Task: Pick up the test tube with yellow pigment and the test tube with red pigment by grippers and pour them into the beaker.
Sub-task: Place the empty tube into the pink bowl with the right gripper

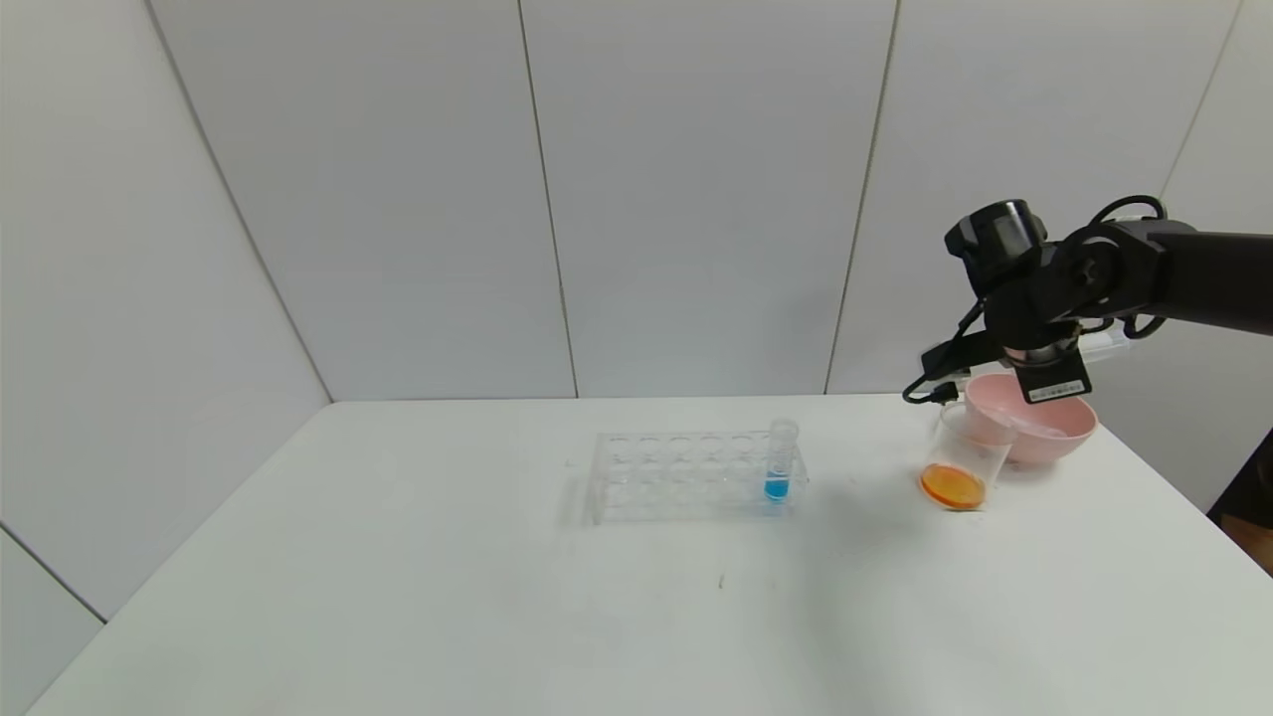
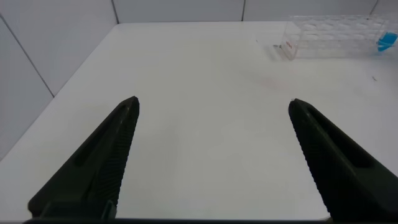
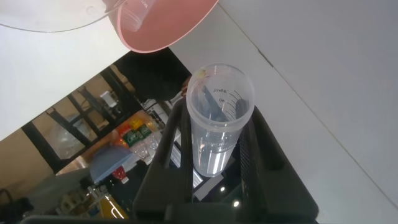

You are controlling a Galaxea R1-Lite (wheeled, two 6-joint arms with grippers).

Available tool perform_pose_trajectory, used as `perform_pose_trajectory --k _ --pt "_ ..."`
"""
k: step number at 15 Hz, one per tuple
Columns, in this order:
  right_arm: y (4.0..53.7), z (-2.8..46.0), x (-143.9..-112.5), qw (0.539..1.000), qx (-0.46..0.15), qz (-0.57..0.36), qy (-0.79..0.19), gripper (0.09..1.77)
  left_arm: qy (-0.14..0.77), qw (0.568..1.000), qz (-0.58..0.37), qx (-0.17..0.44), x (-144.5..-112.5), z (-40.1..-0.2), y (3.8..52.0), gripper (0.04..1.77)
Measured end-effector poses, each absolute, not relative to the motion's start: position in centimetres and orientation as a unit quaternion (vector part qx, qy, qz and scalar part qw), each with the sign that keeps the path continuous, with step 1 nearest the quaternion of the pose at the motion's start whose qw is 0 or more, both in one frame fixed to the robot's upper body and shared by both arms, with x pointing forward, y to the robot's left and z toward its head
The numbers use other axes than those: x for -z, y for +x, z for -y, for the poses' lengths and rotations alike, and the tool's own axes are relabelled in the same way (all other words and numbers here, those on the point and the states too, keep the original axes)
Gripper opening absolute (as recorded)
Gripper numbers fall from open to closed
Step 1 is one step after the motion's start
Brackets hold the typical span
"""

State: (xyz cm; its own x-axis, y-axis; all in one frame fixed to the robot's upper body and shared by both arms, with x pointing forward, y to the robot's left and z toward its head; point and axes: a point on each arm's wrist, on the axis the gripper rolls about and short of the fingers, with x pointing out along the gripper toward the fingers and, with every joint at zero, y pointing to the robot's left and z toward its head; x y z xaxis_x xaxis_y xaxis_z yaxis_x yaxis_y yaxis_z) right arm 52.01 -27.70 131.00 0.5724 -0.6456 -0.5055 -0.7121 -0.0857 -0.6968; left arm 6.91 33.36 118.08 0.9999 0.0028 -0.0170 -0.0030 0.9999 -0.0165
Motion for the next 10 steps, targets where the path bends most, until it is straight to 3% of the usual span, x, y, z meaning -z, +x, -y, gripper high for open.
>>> perform_pose_trajectory --k 6,10 --pt "51.9 27.5 -131.3 0.505 -0.033 -0.455 -0.733 0.5 -0.008 1.0 -0.008 -0.001 -118.1 -33.4 6.9 1.72" --pt "51.4 27.9 -132.1 0.563 -0.058 -0.432 -0.702 0.5 -0.008 1.0 -0.008 -0.001 -118.1 -33.4 6.9 1.72"
